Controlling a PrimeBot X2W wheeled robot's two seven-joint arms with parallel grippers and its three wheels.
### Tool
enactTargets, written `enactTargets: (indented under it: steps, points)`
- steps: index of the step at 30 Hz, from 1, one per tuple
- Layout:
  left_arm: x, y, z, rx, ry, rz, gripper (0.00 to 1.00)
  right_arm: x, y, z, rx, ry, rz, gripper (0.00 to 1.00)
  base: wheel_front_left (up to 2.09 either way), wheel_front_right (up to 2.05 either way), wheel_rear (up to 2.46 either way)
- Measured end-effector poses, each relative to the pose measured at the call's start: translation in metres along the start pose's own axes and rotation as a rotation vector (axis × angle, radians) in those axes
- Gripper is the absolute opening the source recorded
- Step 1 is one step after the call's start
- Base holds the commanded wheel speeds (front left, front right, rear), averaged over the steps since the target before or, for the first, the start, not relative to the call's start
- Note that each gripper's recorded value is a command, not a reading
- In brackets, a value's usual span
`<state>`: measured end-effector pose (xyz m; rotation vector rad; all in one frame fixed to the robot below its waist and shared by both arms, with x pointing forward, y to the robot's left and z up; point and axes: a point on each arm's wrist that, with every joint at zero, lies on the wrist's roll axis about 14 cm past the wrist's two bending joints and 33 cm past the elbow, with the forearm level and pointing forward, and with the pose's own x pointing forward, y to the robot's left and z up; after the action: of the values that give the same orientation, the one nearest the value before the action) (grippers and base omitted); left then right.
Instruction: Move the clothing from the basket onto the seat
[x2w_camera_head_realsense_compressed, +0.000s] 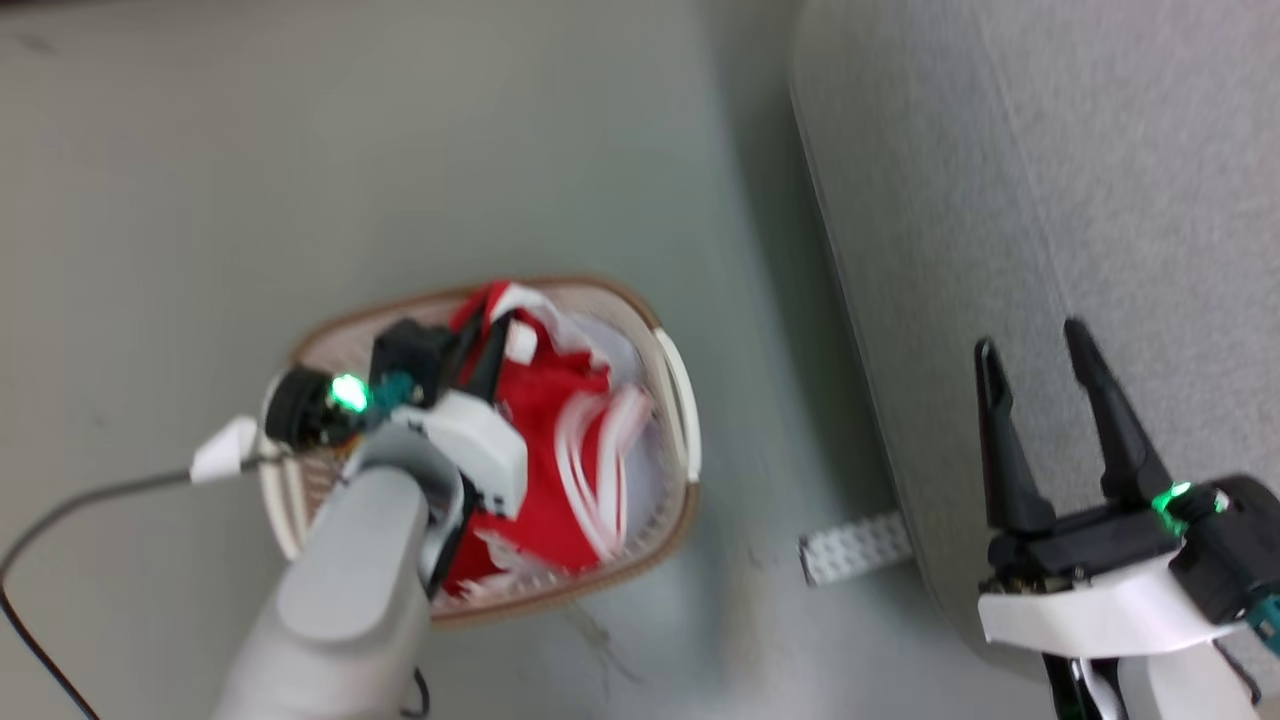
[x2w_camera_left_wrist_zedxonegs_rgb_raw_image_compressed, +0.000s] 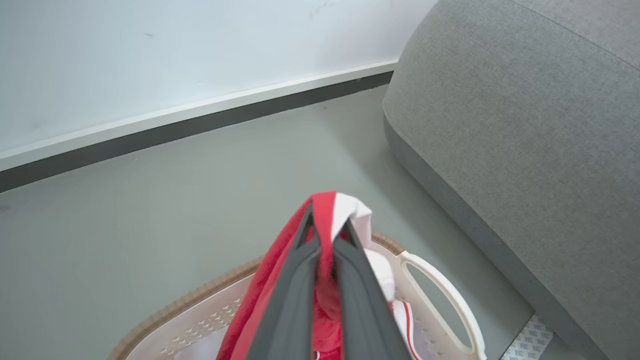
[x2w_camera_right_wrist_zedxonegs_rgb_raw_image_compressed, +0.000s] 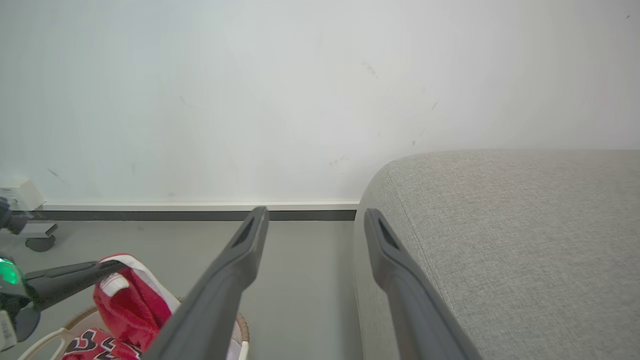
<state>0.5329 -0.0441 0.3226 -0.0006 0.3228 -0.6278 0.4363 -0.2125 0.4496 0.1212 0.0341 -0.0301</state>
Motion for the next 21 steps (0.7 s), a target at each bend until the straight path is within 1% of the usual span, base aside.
enactTargets:
  steps: [10, 17, 21]
  points:
    - [-0.077, -0.012, 0.1, 0.051, -0.218, 0.049, 0.0, -0.038, 0.027, 0.038, 0.023, -0.083, 0.062, 1.0, 0.0, 0.0, 0.0]
    - [-0.132, -0.029, 0.172, 0.112, -0.364, 0.071, 0.0, -0.064, 0.054, 0.066, 0.021, -0.162, 0.14, 1.0, 0.0, 0.0, 0.0]
    - [-0.162, -0.04, 0.202, 0.141, -0.424, 0.078, 0.0, -0.074, 0.07, 0.083, 0.004, -0.214, 0.192, 1.0, 0.0, 0.0, 0.0]
